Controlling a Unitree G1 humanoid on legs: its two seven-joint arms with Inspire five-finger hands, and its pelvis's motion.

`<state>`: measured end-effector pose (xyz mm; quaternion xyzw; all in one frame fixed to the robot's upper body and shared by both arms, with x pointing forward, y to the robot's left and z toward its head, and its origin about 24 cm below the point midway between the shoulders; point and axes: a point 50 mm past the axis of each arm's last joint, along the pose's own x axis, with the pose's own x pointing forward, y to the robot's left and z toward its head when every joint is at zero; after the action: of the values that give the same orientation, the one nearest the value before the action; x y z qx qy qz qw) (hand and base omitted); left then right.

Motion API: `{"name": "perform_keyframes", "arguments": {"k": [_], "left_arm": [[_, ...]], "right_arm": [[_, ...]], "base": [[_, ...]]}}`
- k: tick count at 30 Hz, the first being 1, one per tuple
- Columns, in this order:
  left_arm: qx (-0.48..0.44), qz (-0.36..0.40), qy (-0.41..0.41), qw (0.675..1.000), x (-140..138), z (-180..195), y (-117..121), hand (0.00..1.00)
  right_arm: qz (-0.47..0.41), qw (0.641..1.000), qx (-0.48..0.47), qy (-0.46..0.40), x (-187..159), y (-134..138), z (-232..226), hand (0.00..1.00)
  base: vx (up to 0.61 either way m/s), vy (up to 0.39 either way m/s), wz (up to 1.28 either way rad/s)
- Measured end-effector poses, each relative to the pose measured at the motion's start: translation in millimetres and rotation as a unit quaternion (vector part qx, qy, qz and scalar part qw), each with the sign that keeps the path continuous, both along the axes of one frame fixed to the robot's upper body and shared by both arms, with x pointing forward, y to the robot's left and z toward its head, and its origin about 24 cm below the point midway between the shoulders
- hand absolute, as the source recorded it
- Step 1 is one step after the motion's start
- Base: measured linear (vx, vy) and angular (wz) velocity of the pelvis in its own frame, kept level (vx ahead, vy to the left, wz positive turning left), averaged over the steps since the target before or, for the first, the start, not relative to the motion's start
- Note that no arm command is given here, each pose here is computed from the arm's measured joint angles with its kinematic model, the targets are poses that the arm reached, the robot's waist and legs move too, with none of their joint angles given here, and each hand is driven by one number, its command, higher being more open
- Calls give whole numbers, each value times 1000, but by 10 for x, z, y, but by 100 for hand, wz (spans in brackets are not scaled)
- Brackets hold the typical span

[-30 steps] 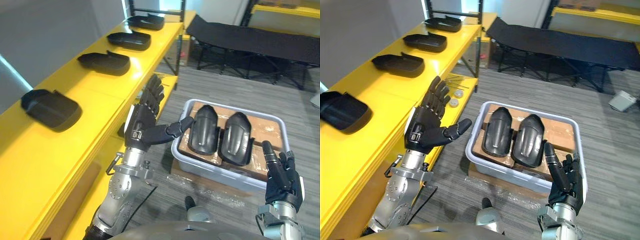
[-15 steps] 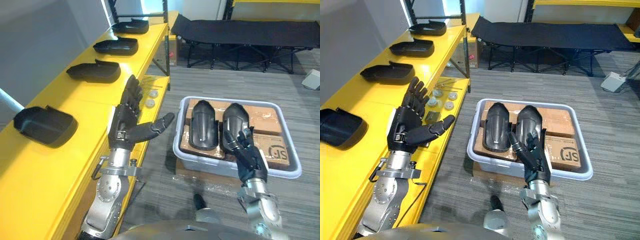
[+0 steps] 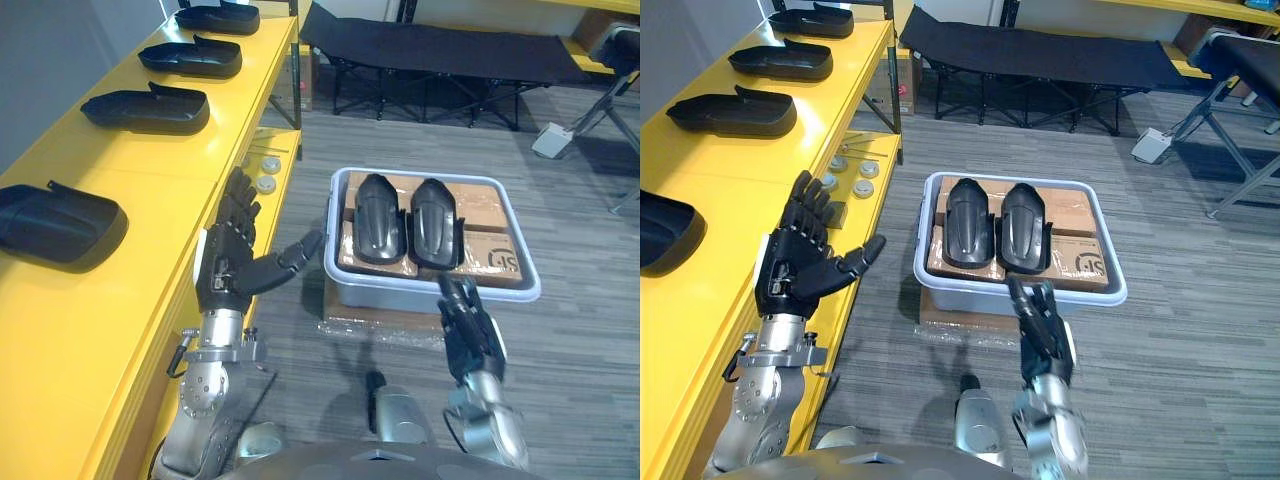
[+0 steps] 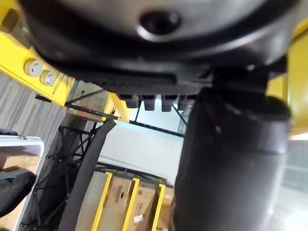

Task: Walk over and take three plastic housings, then place them on the shelf

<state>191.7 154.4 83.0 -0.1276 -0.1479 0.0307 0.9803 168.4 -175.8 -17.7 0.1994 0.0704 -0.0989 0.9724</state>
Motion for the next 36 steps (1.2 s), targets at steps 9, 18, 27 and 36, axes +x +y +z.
{"name": "perform_keyframes", "arguments": {"k": [9, 18, 27, 36], "left_arm": [[-55, -62, 21, 996, 14, -115, -190, 100], [-81, -124, 33, 988, -56, -186, -506, 100], [-62, -143, 60, 986, -112, -301, -334, 100], [48, -97, 65, 992, 30, -243, -209, 100]], "right_arm": [[-10, 994, -93, 48, -81, -103, -92, 100], [-38, 974, -219, 55, -113, -632, 40, 100], [-74, 973, -206, 68, 470, -662, -41, 100], [-180, 960, -215, 4, 1544, -1227, 865, 100]], "base": [[-6, -456, -28], [17, -322, -11], [-11, 50, -2], [-120, 74, 26]]}}
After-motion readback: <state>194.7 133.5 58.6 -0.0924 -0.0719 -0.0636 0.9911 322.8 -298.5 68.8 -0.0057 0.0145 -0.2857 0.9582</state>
